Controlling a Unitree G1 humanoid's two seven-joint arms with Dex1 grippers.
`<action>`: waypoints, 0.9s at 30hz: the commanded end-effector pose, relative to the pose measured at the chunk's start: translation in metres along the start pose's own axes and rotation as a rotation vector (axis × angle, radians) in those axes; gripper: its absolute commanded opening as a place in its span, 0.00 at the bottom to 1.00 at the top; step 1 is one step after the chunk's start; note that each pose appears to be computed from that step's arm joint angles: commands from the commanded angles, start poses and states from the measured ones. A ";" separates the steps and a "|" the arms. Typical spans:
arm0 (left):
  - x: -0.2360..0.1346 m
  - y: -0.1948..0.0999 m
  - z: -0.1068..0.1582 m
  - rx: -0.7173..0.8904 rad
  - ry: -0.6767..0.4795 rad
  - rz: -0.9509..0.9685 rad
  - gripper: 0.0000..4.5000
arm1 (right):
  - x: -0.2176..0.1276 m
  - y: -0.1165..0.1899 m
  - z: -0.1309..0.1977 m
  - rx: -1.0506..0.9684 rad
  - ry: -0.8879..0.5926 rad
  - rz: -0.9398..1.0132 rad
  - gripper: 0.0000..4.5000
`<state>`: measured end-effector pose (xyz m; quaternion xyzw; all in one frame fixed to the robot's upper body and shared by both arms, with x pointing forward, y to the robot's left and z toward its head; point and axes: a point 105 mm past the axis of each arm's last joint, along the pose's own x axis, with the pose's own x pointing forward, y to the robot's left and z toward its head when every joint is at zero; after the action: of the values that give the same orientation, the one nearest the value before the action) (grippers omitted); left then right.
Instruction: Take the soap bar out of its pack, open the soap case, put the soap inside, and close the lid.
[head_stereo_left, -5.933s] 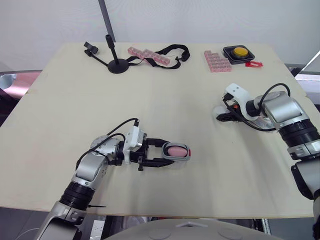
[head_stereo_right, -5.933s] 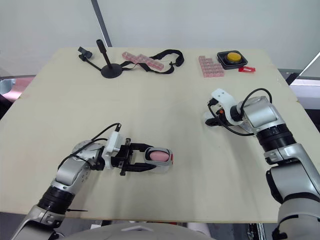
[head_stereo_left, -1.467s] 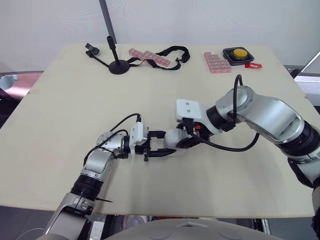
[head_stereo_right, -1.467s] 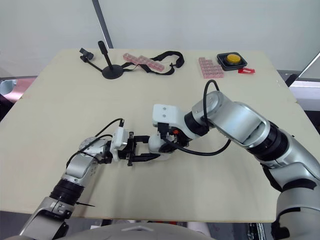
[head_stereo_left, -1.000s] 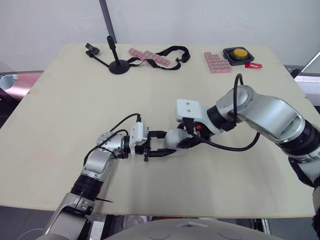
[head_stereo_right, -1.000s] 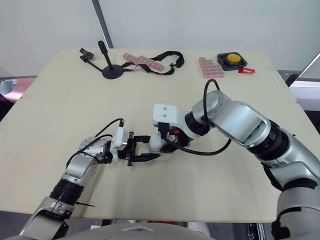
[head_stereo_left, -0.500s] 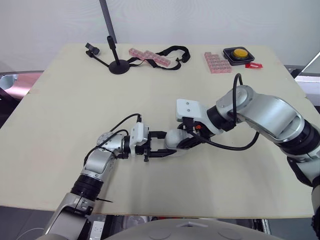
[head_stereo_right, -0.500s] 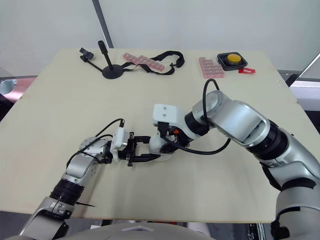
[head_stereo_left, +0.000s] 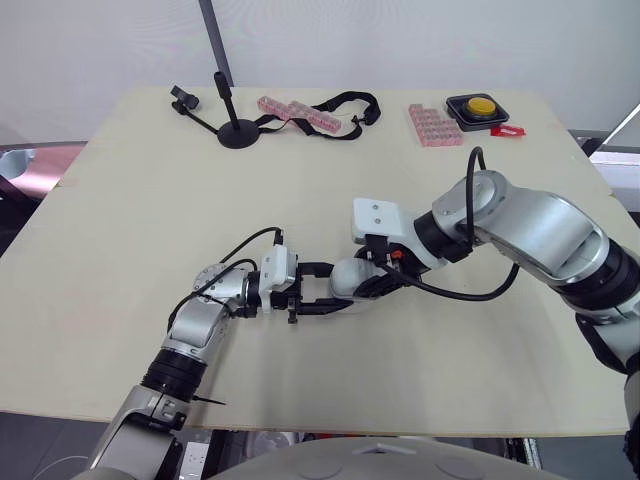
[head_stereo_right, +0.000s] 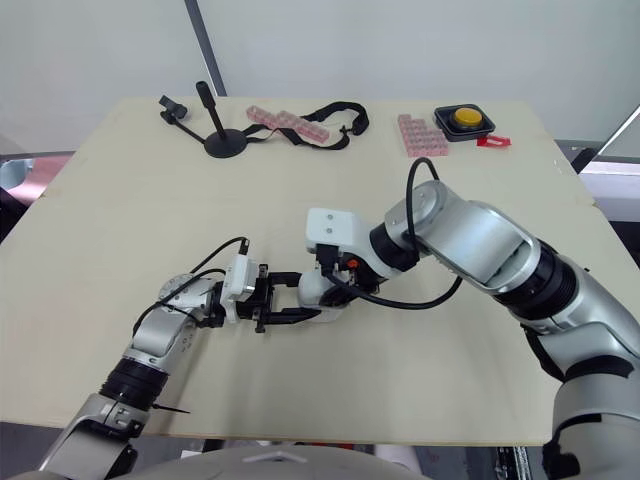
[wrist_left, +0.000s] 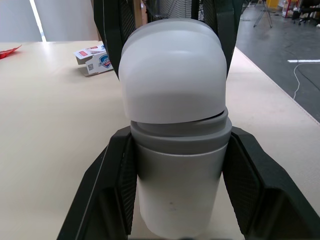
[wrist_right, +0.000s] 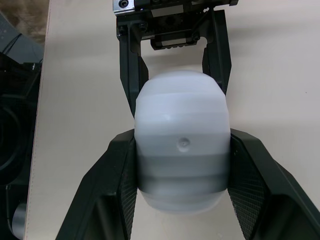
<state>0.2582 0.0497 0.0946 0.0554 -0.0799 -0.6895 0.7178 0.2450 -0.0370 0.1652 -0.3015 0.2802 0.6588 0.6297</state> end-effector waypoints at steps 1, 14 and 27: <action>-0.001 0.007 0.002 0.013 0.005 0.034 0.42 | 0.002 0.013 0.003 -0.032 -0.008 0.085 0.73; -0.002 0.007 0.002 0.010 0.009 0.034 0.42 | 0.002 0.010 0.005 -0.039 -0.018 0.067 0.93; -0.001 0.005 0.001 0.003 0.003 0.027 0.42 | -0.011 -0.012 -0.001 -0.001 -0.031 -0.016 0.93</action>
<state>0.2611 0.0496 0.0948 0.0517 -0.0792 -0.6836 0.7237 0.2526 -0.0432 0.1625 -0.2894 0.2889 0.6624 0.6277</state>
